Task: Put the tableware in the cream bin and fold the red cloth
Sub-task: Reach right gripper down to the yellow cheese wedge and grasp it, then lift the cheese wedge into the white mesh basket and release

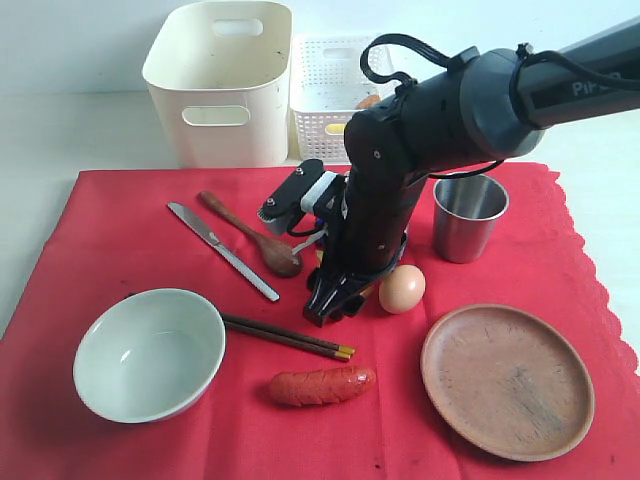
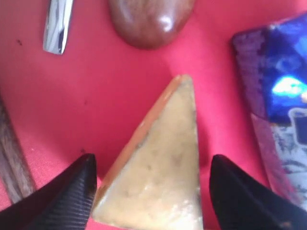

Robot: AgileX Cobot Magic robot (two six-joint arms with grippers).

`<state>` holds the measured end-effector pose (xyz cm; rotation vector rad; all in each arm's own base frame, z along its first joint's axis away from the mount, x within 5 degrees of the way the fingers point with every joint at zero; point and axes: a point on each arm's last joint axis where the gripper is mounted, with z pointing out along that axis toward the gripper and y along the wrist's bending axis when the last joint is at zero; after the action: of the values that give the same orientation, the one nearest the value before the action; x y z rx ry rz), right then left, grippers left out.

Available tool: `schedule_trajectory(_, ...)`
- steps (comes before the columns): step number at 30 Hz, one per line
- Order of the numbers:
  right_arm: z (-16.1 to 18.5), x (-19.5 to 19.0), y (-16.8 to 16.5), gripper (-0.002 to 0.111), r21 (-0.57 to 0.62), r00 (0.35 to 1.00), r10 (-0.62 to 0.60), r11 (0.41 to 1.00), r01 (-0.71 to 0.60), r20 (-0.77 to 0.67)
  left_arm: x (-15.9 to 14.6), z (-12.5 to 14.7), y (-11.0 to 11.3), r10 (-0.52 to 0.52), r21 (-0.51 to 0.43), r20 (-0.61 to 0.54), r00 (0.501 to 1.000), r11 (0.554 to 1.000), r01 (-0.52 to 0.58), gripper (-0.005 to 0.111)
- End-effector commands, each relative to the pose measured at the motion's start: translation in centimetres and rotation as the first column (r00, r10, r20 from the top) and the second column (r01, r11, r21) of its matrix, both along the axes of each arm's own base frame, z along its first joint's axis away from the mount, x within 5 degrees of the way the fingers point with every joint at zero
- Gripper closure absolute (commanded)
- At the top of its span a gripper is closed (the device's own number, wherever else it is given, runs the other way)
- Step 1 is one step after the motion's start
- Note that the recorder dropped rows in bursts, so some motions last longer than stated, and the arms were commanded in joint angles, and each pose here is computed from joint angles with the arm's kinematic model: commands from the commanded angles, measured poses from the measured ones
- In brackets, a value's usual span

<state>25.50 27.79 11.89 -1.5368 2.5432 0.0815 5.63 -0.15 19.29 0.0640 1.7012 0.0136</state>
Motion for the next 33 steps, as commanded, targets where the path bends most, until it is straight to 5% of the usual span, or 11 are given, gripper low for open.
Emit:
schedule_trajectory(1,-0.1,0.0,-0.1,0.044,-0.001,1.0,0.001,1.0,-0.001,0.007,0.0,0.1,0.0,0.003,-0.002,0.01,1.0,1.0,-0.003,0.107)
schedule_trajectory(13,-0.1,-0.1,0.0,0.046,0.011,1.0,-0.015,1.0,0.015,-0.007,0.0,0.1,0.0,0.003,-0.002,0.01,1.0,1.0,-0.003,0.107)
schedule_trajectory(27,0.6,-0.1,0.5,0.098,0.055,0.998,-0.053,0.997,0.055,-0.028,0.0,0.1,0.0,0.003,-0.002,0.01,1.0,1.0,-0.003,0.107)
schedule_trajectory(33,3.8,0.1,1.0,0.108,0.144,0.998,-0.07,0.987,0.068,0.007,0.0,0.1,0.0,0.003,-0.002,0.01,1.0,1.0,-0.003,0.107)
